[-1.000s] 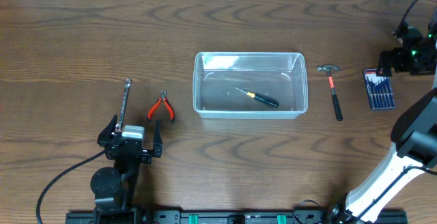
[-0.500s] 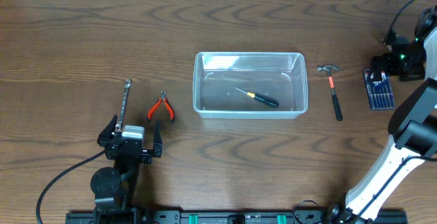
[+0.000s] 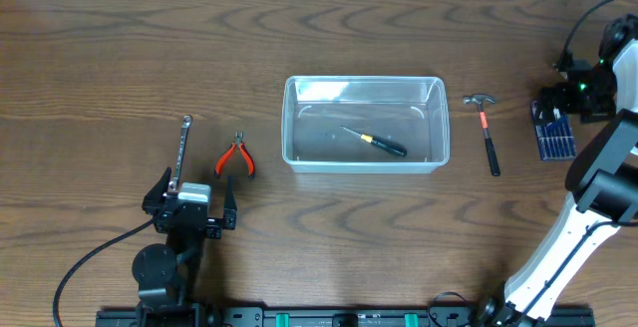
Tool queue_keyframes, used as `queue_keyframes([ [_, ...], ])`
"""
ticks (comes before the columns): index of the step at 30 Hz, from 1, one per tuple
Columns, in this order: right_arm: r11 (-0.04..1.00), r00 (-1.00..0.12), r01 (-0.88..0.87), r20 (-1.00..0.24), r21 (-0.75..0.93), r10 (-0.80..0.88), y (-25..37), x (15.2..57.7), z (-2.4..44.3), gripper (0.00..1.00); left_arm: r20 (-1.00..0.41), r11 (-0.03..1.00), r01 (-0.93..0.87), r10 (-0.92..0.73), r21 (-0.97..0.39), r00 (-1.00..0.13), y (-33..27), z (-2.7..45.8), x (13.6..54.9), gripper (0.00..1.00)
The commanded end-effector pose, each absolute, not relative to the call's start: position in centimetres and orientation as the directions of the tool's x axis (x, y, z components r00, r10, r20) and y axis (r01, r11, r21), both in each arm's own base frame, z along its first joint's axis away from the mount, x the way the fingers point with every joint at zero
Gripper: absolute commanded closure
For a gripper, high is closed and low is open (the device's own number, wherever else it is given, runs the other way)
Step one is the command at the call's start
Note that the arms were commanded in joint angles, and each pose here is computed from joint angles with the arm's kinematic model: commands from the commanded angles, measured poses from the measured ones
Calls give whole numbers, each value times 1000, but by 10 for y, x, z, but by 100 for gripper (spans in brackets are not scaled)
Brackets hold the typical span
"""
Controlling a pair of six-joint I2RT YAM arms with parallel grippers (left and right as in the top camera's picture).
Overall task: Pack container
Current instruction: 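Lower the right gripper over the precision screwdriver set box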
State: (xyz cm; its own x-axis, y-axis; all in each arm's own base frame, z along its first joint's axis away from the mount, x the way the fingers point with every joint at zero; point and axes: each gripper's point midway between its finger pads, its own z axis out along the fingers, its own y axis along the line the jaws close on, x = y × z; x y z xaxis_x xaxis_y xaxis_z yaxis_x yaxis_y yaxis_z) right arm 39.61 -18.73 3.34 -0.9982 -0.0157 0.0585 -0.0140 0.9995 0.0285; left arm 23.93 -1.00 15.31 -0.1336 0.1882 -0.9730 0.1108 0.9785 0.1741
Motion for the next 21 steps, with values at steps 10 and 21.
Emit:
queue_keyframes([
  [10,1000,-996,-26,87,1,-26,-191,397,17,1,-967,978,108,195,178,-164,-8,139,240,2],
  [21,999,-995,-34,94,-7,-33,-192,396,16,1,-967,978,108,195,178,-164,-8,139,240,2],
])
